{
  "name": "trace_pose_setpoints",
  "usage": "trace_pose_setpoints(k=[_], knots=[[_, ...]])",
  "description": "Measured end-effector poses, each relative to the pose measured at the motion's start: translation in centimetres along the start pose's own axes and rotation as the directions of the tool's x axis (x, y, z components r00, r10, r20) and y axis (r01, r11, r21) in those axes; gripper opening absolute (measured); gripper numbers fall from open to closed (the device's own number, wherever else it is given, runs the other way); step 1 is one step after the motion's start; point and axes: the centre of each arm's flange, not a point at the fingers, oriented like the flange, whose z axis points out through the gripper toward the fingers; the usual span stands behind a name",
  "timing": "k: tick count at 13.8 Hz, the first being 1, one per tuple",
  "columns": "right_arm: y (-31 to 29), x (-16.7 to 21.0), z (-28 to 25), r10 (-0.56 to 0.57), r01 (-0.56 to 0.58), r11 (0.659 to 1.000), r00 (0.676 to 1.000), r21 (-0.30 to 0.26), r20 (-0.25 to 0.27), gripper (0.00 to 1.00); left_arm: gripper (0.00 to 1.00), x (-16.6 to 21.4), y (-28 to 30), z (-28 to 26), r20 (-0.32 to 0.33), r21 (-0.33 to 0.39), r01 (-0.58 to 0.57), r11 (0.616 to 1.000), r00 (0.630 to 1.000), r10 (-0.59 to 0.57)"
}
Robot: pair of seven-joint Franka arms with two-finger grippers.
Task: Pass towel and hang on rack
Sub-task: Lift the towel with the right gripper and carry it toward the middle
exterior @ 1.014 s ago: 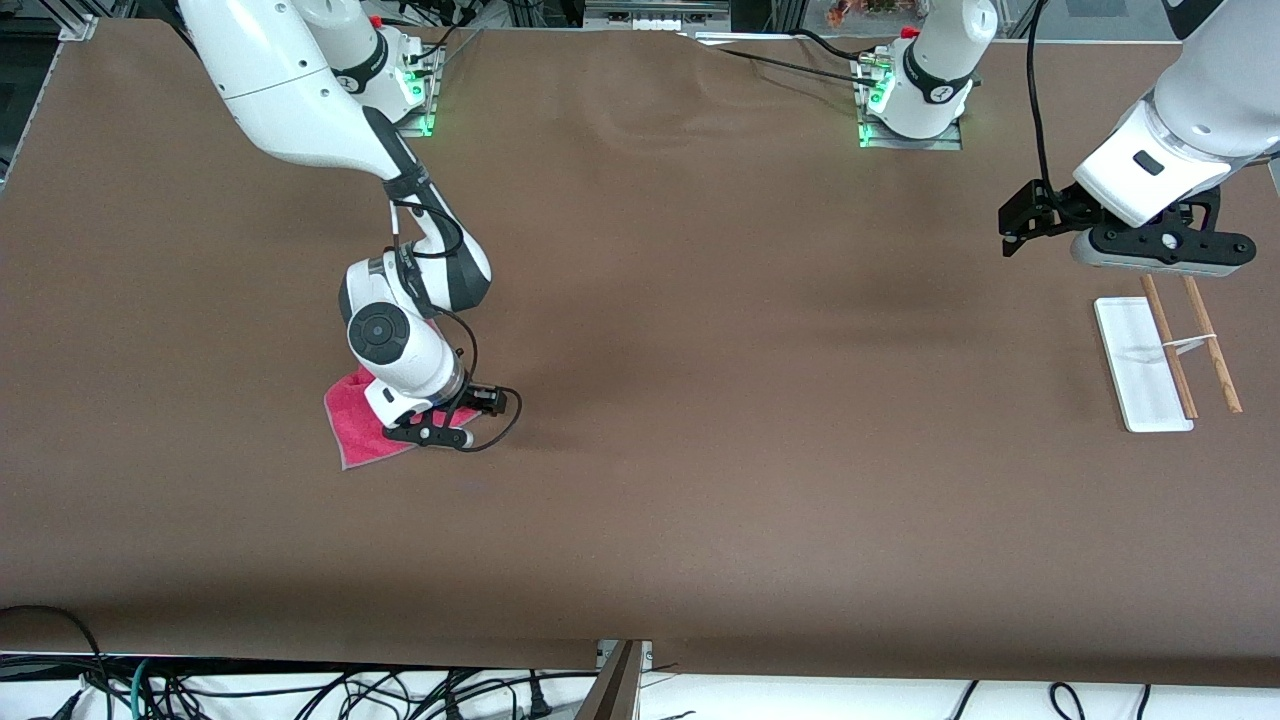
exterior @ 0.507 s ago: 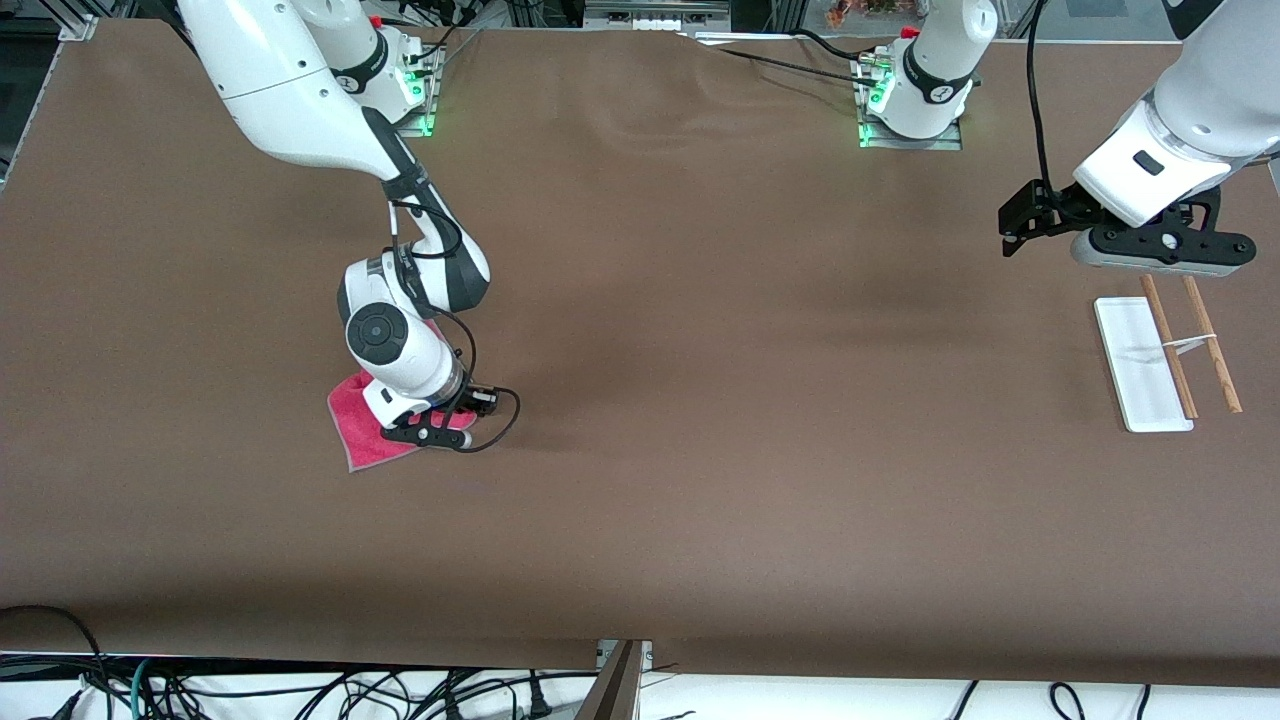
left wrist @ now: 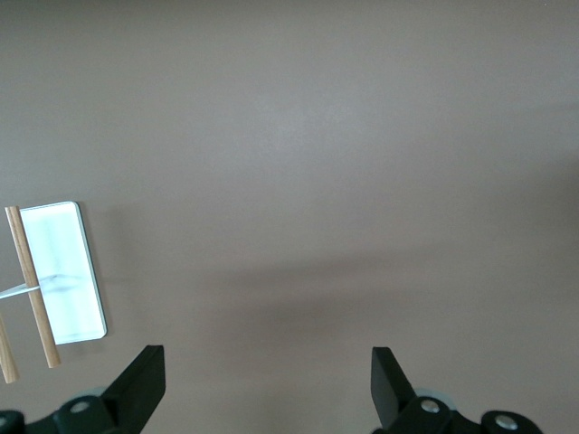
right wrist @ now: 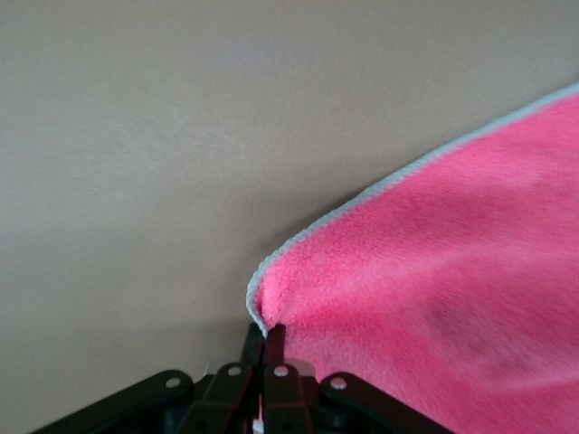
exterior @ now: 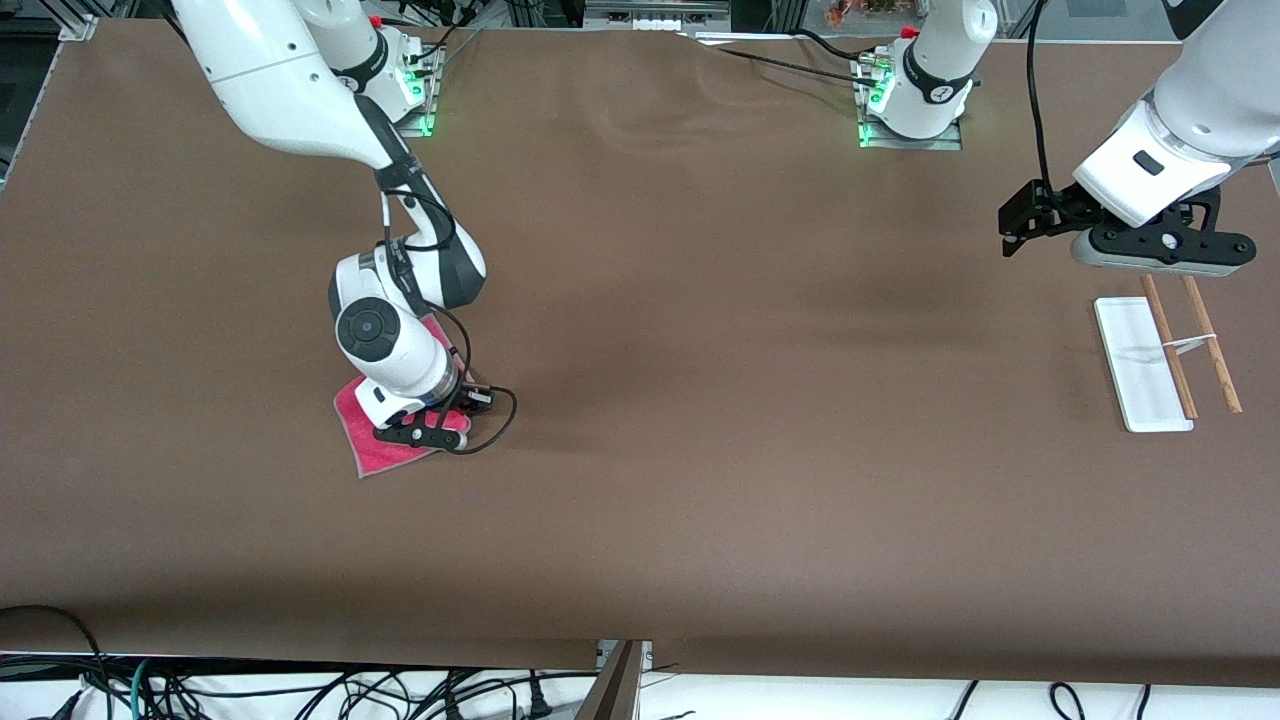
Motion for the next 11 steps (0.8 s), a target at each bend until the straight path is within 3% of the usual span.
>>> trace_pose_setpoints(k=[7,11], knots=[[-3.0,0.9,-16.5,0.011,-0.007,0.999,0.994,-0.035,0.113,0.02,1.00,-0.1,0.2,0.0,0.004,0.000,0.001,1.000,1.000,-0.001],[-5.3,-0.1,-25.0,0.075,-0.089,0.994,0.974,0.061,0.213,0.02,1.00,-0.1,0.2,-0.2,0.005,0.001,0.003,1.000,1.000,-0.003]])
